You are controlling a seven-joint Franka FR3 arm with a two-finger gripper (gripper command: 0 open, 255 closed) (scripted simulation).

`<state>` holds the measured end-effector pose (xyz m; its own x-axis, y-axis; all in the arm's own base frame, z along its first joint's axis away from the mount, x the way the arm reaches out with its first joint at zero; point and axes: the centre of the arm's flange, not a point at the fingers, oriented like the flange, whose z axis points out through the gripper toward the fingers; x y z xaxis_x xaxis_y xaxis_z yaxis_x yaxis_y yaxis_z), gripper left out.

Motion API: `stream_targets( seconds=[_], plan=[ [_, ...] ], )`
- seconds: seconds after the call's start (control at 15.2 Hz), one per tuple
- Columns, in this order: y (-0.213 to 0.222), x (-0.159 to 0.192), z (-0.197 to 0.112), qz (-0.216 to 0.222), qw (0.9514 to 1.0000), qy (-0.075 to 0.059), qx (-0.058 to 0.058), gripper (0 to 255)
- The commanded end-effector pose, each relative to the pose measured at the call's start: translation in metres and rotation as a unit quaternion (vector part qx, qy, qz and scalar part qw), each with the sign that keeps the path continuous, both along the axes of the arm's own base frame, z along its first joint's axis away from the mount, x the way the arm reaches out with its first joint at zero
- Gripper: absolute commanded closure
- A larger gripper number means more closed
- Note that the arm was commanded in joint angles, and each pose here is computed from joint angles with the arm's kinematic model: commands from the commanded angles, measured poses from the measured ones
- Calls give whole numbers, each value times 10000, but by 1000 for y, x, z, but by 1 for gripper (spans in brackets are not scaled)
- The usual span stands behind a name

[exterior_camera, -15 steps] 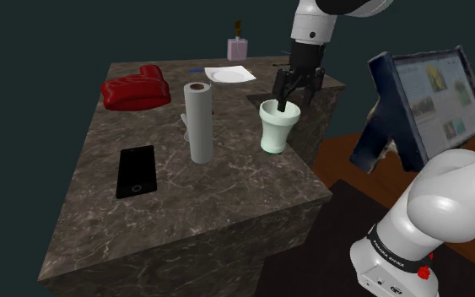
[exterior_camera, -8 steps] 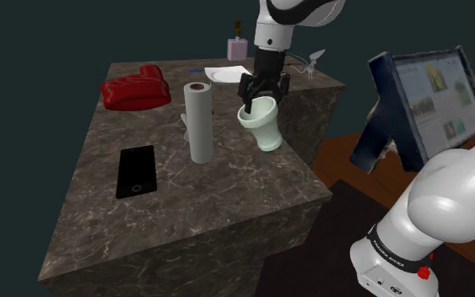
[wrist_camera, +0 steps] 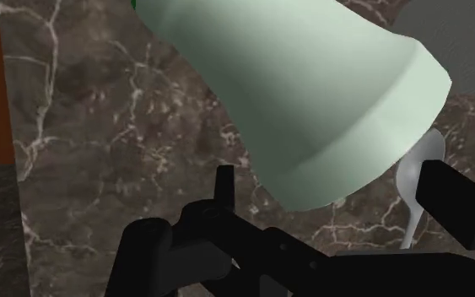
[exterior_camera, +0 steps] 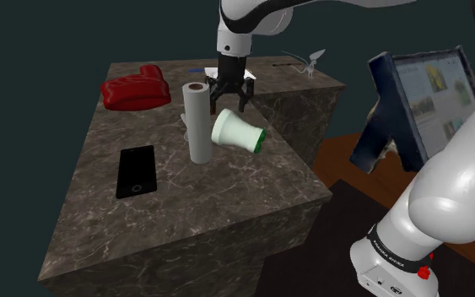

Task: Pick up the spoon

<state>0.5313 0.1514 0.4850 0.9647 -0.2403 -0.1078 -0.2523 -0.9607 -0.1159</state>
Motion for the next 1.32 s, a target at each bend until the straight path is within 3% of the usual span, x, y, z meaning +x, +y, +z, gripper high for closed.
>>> stream_targets(
  seconds=[0.0, 0.66, 1.25],
  plan=[
    [13, 25, -6, -73, 10000, 18, 42, 0],
    [67, 135, -38, -398, 9989, 115, 217, 0],
    [67, 135, -78, -398, 9989, 115, 217, 0]
  ],
)
